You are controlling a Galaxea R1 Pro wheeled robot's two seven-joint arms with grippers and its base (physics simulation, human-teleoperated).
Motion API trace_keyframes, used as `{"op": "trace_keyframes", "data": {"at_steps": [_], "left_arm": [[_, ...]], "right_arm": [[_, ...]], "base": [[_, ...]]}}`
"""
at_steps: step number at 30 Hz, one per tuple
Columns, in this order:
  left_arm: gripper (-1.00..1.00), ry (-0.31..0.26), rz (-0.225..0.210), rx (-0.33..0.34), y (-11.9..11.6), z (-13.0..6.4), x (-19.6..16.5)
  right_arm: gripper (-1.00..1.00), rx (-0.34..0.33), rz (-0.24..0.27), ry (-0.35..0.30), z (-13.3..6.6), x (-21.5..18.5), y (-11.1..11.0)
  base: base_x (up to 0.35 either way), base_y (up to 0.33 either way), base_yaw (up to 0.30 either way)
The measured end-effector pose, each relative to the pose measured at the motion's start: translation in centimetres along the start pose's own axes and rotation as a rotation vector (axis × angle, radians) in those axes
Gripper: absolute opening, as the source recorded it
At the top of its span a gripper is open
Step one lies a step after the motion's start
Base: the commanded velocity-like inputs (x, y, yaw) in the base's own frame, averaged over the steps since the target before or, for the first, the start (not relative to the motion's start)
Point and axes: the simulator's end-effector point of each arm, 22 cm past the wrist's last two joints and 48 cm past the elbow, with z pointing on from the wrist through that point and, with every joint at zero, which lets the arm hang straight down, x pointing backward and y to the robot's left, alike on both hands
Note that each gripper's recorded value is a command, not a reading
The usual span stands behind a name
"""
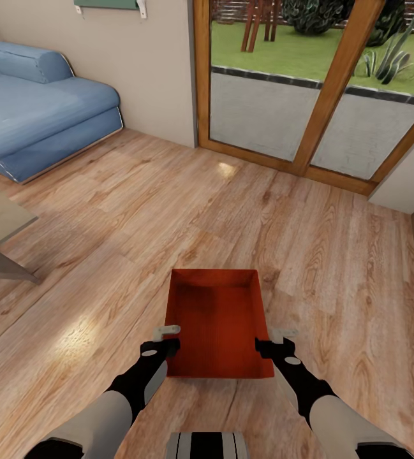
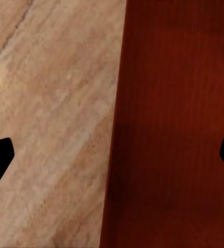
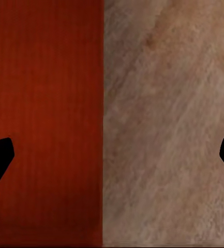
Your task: Move the two storage containers from the living room to the garage. In the garage, place one container on the floor and stack the other container on top of it (either order is fine).
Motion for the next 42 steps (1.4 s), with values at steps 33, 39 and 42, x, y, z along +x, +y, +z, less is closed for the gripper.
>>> {"op": "trace_keyframes", "data": {"at_steps": [33, 39, 42], "left_arm": [[1.0, -0.075, -0.019, -0.002, 0.5, -0.2, -3.5], [1.0, -0.101, -0.028, 0.002, 0.3, -0.4, -4.8], [1.0, -0.105, -0.029, 0.003, 0.3, -0.4, -5.0]], "right_arm": [[1.0, -0.003, -0.004, 0.017, -0.1, 1.0, 0.3], [1.0, -0.003, -0.005, 0.017, -0.1, 1.0, 0.3], [1.0, -0.003, -0.005, 0.017, -0.1, 1.0, 0.3]], "base": [[0.0, 0.0, 0.0], [0.0, 0.0, 0.0], [0.0, 0.0, 0.0]]}}
